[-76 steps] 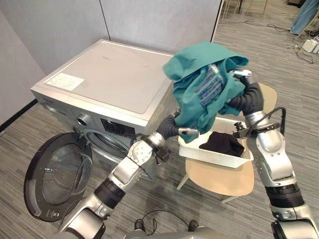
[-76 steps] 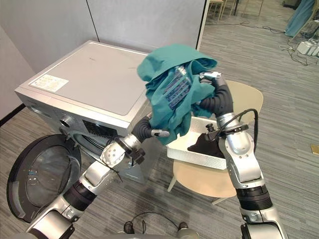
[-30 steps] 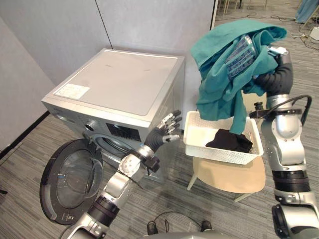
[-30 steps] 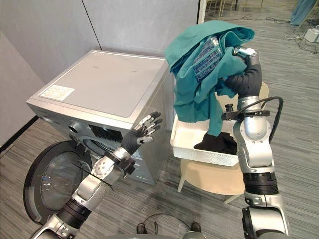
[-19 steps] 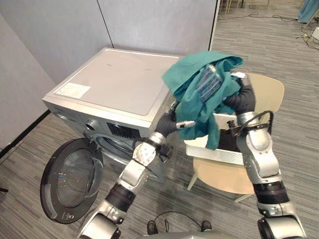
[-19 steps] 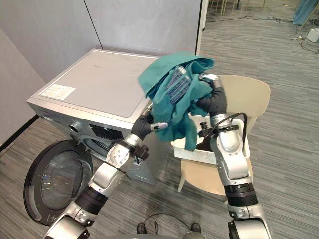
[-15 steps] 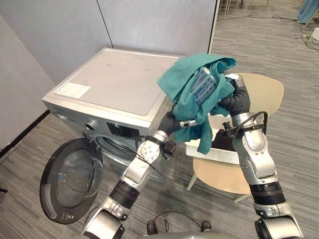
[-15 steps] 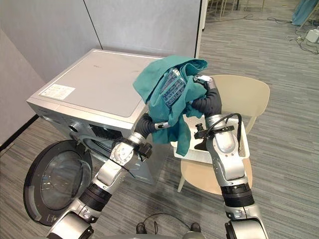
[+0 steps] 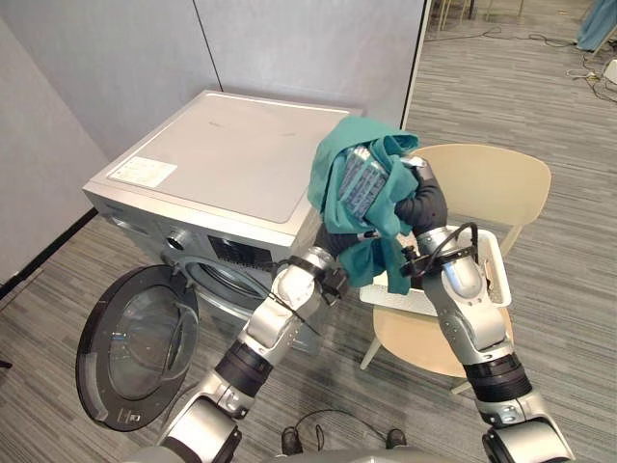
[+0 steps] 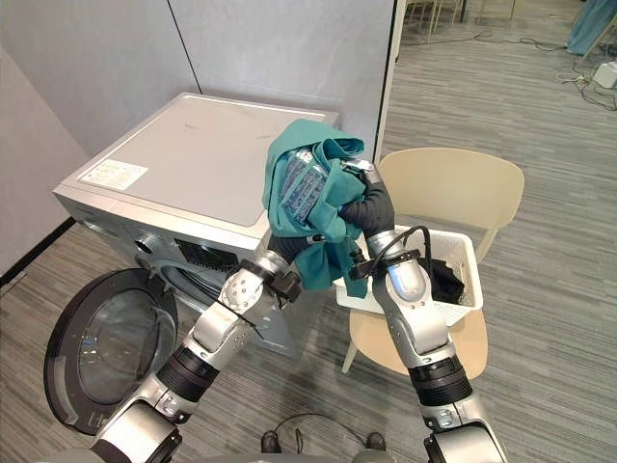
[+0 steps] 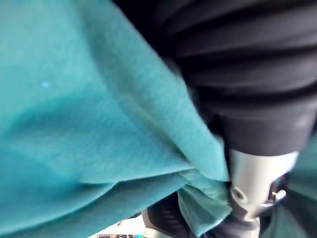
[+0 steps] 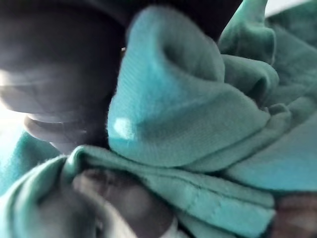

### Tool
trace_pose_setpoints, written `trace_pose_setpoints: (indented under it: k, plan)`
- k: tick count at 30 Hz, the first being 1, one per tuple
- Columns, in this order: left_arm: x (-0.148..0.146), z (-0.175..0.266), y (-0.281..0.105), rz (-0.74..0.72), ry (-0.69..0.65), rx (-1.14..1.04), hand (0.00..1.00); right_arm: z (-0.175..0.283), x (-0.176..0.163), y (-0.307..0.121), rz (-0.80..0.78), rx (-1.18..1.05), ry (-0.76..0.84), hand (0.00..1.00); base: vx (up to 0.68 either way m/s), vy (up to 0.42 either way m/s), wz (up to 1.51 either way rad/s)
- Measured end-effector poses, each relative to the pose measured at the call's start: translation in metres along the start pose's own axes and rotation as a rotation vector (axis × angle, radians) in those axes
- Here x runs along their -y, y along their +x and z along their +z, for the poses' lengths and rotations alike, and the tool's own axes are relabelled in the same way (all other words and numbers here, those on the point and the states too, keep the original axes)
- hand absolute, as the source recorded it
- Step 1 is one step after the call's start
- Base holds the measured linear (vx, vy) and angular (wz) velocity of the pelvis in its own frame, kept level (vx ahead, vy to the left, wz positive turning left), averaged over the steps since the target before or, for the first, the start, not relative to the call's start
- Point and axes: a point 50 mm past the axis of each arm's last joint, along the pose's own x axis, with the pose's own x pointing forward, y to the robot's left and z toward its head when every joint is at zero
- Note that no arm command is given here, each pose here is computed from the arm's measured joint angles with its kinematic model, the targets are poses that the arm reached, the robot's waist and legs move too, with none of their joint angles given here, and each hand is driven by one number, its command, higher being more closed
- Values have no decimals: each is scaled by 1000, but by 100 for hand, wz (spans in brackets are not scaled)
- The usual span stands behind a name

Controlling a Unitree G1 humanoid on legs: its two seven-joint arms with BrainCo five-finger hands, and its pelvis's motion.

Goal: Pick up the laundry basket with both hands and put the clothes into the washing machine.

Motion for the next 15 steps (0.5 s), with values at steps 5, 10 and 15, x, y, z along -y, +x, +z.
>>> trace_pose_setpoints:
  k: [5, 10, 15]
  plan:
    - [-9, 2, -1, 63, 11, 8, 100, -4, -10, -1, 37, -9, 21, 100, 0, 0, 0]
    - [-14, 4, -2, 77, 21, 12, 100, -9, -7, -7, 18, -26, 45, 0, 0, 0, 0]
    - [-14, 6, -2, 78, 23, 25, 100, -12, -3, -12, -5, -36, 45, 0, 0, 0, 0]
